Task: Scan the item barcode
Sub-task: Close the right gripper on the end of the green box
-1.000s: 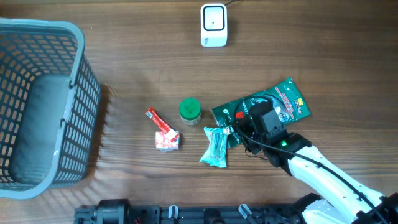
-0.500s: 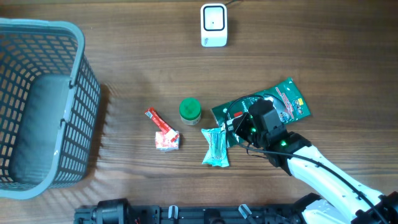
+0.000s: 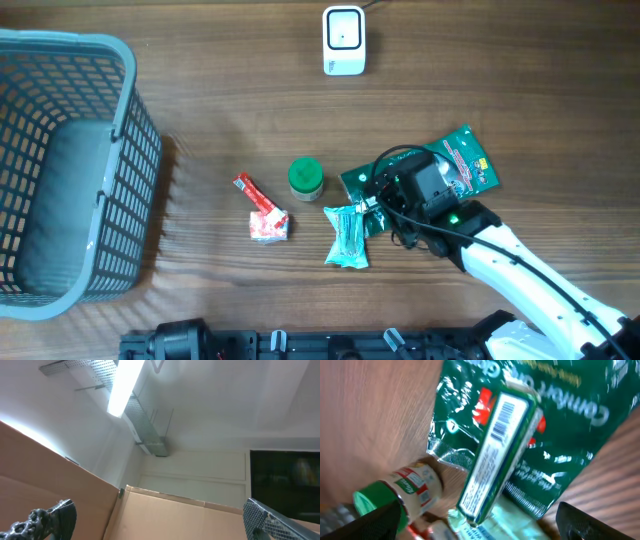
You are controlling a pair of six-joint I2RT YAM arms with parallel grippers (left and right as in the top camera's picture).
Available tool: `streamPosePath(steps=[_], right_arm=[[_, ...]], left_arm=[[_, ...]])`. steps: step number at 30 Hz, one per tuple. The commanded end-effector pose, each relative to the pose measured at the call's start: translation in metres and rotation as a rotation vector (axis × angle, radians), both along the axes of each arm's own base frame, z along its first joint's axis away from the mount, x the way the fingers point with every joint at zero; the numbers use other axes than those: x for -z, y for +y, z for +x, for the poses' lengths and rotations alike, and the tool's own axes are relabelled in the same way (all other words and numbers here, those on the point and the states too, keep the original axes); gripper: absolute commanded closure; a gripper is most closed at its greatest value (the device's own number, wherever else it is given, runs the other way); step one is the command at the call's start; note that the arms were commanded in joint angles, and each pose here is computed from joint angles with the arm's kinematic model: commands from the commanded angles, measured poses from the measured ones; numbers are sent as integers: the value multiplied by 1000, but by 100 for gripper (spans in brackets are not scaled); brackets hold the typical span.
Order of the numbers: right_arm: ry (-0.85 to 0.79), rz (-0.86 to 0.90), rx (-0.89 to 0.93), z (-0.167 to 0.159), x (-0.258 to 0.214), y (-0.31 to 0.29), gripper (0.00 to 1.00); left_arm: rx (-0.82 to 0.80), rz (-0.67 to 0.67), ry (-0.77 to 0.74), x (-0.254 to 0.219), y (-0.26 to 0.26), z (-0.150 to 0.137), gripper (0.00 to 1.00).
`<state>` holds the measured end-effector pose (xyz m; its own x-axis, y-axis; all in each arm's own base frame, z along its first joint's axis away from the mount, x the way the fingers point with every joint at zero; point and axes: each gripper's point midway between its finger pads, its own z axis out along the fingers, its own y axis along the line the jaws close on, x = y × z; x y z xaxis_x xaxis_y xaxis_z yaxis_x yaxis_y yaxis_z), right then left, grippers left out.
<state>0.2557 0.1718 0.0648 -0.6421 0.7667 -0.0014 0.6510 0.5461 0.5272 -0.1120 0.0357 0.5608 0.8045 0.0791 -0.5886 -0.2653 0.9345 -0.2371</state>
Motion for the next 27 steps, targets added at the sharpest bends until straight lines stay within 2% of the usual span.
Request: streamPosePath(steps=[1, 4, 6, 9, 12, 15, 20, 23, 27], right_arm=[[75, 27, 182, -10, 22, -9, 0], [-90, 46, 50, 6, -2, 1, 0], [-244, 42, 15, 7, -45, -8, 0], [-312, 34, 58, -11, -75, -31, 0], [-373, 62, 68, -47, -96, -57, 1], [-439, 117, 68, -58, -84, -61, 0], [-557, 281, 2, -46, -48, -33, 2], [-471, 293, 68, -48, -16, -37, 2], [-454, 279, 62, -41, -8, -32, 0]], left_arm=[[-19, 11, 11, 2, -1, 0, 0], [-20, 11, 14, 2, -1, 1, 0], [-20, 11, 15, 2, -1, 1, 0], [-20, 11, 16, 3, -1, 1, 0], [-19, 10, 20, 3, -1, 2, 0], [10, -2, 17, 4, -2, 4, 0], [52, -32, 5, 5, -1, 7, 0], [52, -34, 17, 7, -1, 12, 0], [51, -37, 34, 9, 0, 19, 0]])
